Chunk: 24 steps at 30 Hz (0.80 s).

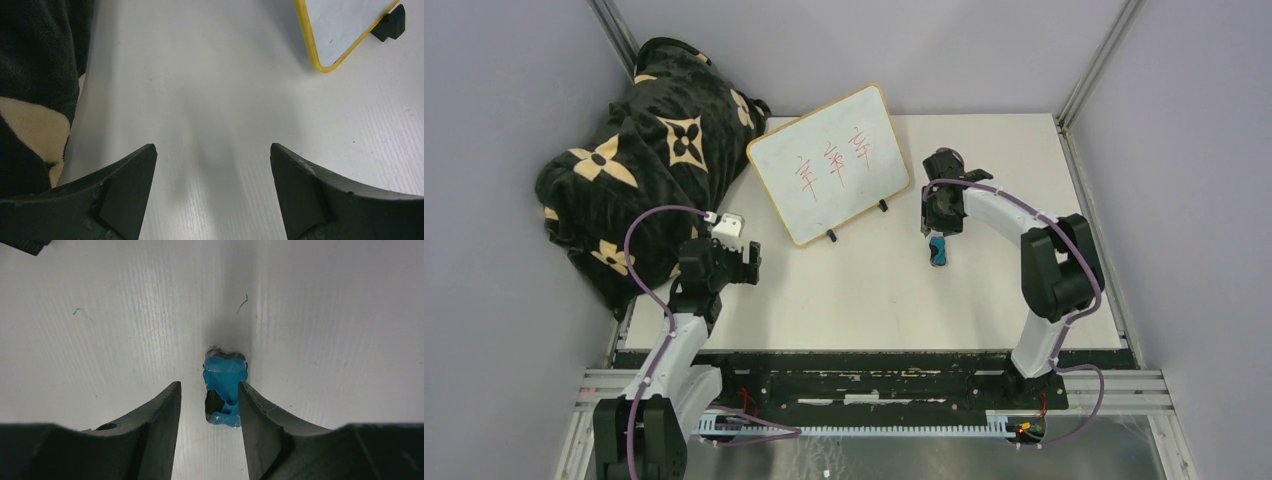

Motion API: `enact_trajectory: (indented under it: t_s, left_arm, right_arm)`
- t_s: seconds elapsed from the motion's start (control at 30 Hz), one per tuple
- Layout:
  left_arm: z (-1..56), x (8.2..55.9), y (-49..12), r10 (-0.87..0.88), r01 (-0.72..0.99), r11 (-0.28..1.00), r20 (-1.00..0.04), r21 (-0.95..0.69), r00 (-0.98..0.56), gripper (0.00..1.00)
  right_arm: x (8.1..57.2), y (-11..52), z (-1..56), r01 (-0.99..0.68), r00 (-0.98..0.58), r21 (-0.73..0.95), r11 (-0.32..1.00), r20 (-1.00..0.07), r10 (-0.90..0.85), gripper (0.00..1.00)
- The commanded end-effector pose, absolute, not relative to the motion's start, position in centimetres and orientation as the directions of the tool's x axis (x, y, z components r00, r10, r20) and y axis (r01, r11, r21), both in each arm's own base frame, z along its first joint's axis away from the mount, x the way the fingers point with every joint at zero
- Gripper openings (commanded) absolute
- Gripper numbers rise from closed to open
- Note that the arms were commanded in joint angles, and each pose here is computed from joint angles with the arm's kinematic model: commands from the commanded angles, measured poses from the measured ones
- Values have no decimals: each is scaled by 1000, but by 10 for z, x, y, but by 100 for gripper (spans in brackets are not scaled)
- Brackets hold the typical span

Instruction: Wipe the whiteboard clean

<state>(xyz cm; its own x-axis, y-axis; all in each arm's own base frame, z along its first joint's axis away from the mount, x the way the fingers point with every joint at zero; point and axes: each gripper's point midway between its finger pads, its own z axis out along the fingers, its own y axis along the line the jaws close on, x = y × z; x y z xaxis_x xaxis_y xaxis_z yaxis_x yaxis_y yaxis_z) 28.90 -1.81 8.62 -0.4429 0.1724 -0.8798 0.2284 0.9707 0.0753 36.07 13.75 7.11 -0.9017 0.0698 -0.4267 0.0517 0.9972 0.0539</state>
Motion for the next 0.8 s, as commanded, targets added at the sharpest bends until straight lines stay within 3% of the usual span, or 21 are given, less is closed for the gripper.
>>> enact_trajectory:
  t_s: [0.0,0.77]
  left_arm:
    - [111,299,-16,189,221,969,-909,111,-373,90]
    - [106,300,-18,189,237,966,-904,102,-384,90]
  right_arm:
    - [375,138,69,51,-899,28,998,-433,58,54]
    - [353,124,44,51,-916,-15,999,-400,41,53]
